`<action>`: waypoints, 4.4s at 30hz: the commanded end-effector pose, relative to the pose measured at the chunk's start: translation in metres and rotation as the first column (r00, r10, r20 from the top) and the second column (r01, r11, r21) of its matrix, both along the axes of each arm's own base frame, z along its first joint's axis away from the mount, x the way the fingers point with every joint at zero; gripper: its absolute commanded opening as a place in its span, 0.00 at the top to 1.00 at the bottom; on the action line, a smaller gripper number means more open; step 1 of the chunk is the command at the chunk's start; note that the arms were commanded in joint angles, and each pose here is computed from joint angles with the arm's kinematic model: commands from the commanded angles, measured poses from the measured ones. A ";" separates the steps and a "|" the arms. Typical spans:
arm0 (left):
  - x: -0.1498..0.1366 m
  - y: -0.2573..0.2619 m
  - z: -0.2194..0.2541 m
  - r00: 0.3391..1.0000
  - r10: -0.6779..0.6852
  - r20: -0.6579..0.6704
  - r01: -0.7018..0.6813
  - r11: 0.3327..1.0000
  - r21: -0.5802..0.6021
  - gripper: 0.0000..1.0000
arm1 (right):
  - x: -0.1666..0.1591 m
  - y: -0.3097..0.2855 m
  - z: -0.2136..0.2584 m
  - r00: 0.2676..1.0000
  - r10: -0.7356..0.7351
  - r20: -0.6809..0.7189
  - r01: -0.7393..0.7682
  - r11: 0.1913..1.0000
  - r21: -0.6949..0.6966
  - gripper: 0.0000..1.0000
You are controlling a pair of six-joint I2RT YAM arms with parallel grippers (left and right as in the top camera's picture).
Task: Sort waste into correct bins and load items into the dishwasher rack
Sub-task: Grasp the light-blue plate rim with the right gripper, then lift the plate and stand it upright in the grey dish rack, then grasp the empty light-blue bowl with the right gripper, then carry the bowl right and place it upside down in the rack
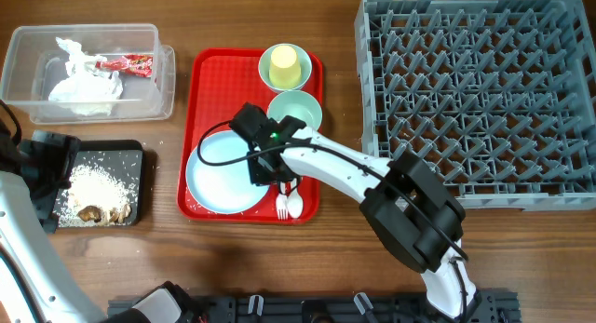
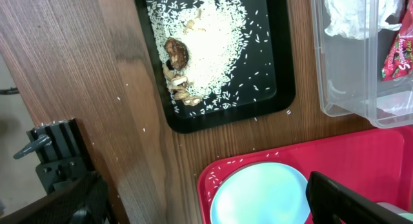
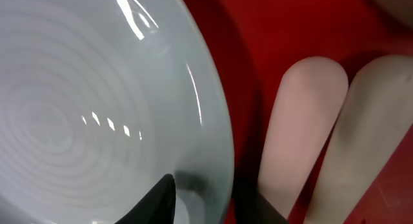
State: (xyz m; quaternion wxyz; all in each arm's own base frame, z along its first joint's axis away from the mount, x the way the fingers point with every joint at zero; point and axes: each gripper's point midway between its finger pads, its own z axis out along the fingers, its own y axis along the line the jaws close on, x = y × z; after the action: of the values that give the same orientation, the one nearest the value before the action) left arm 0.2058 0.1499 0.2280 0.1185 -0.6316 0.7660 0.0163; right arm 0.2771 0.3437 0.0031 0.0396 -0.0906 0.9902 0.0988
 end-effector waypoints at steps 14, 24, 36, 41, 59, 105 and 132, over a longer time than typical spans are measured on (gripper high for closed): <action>-0.001 0.003 0.002 1.000 0.003 0.003 -0.003 1.000 0.011 0.00 | 0.035 -0.008 0.060 0.999 -0.024 0.049 0.019 0.995 0.101 0.96; -0.001 0.003 0.002 1.000 0.003 0.003 -0.003 1.000 0.011 0.00 | 0.123 -0.146 0.289 0.770 -0.318 0.553 0.170 0.938 0.302 0.96; -0.001 0.003 0.002 1.000 0.003 0.003 -0.003 1.000 0.011 0.00 | 0.162 -0.371 0.314 0.295 -0.413 0.861 0.822 0.569 -0.009 0.96; -0.001 0.003 0.002 1.000 0.003 0.003 -0.003 1.000 0.011 0.00 | 0.195 -0.385 0.266 0.356 -0.354 0.865 0.841 0.524 -0.131 0.96; -0.001 0.003 0.002 1.000 0.003 0.003 -0.003 1.000 0.011 0.00 | 0.221 -0.358 0.181 0.583 -0.258 0.770 0.720 0.603 -0.342 0.94; -0.001 0.003 0.002 1.000 0.003 0.003 -0.003 1.000 0.011 0.00 | 0.103 -0.017 0.025 0.937 0.210 0.278 -0.211 0.977 -0.025 0.71; -0.001 0.003 0.002 1.000 0.003 0.003 -0.003 1.000 0.011 0.00 | 0.110 -0.076 0.234 0.864 0.031 0.502 -0.121 0.982 0.147 0.96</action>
State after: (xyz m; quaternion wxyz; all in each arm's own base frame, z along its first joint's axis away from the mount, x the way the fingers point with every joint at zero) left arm 0.2058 0.1499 0.2280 0.1185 -0.6316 0.7660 0.0163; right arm 0.3708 0.3056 0.1351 0.2000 -0.1969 0.9518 0.1237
